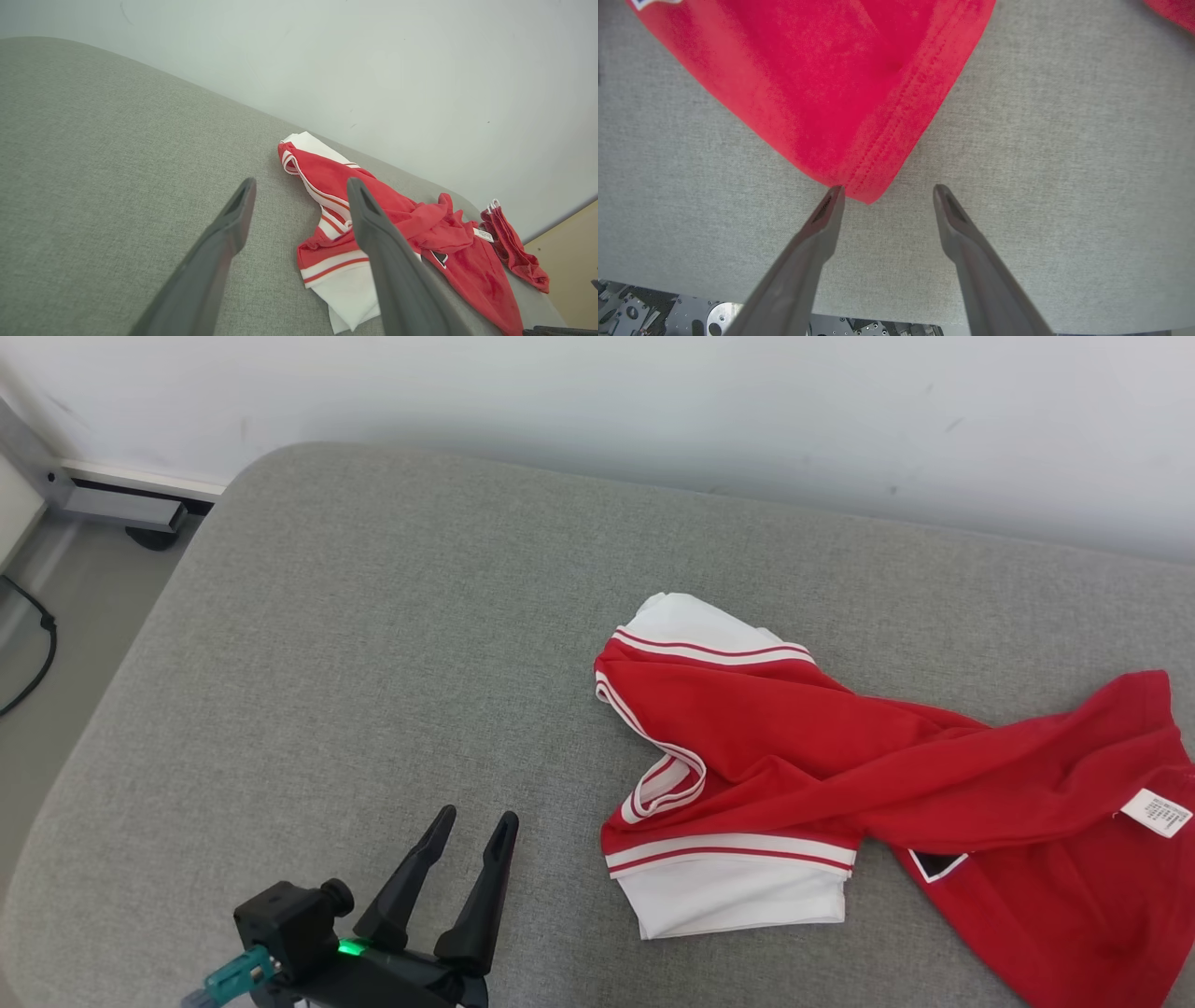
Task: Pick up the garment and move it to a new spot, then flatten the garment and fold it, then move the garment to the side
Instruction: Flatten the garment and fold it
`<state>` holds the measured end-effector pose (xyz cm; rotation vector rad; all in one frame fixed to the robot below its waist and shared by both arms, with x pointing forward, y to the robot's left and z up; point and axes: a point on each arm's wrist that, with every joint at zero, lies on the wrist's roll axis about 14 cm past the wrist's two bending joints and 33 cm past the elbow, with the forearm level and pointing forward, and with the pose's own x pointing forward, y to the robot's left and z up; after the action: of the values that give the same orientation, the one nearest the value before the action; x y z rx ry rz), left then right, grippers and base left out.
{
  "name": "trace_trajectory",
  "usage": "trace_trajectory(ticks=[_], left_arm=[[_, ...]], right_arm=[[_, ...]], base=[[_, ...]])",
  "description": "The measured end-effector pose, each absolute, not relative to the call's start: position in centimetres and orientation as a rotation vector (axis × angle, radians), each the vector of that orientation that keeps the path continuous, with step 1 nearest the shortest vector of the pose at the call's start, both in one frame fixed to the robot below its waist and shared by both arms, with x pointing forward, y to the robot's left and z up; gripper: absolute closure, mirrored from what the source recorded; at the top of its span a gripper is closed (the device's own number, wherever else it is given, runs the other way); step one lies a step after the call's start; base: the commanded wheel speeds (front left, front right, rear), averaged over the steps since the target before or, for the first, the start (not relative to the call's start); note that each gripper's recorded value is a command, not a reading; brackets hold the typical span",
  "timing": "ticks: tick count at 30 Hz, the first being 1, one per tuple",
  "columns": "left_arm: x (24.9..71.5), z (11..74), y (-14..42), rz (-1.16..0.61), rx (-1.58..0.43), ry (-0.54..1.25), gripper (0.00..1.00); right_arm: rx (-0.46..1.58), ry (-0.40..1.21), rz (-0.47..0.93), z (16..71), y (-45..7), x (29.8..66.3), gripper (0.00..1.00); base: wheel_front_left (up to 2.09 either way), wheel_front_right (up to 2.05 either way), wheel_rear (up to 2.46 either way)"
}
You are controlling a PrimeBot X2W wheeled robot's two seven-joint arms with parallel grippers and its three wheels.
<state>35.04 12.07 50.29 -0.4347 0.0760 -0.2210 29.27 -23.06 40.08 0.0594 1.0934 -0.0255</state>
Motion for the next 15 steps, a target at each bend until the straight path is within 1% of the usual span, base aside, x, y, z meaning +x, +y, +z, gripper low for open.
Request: trace_trajectory(ticks=[2, 9, 15], left_arm=[[35.1, 50.3, 12.2, -0.219, -0.433, 0.076, 0.0], [35.7, 51.0, 13.3, -0.175, -0.409, 0.039, 0.0], [36.0, 51.6, 14.5, -0.131, -0.374, 0.005, 0.0]], right_arm=[[0.045, 1.041, -0.052, 40.7, -23.8, 30.0, 0.0], [0.071, 0.773, -0.106, 43.6, -25.2, 33.6, 0.0], [0.168, 0.524, -0.115, 46.0, -25.3, 36.0, 0.0]], base=[[0.0, 0.0, 0.0], [0.0, 0.0, 0.0], [0.0, 0.0, 0.0]])
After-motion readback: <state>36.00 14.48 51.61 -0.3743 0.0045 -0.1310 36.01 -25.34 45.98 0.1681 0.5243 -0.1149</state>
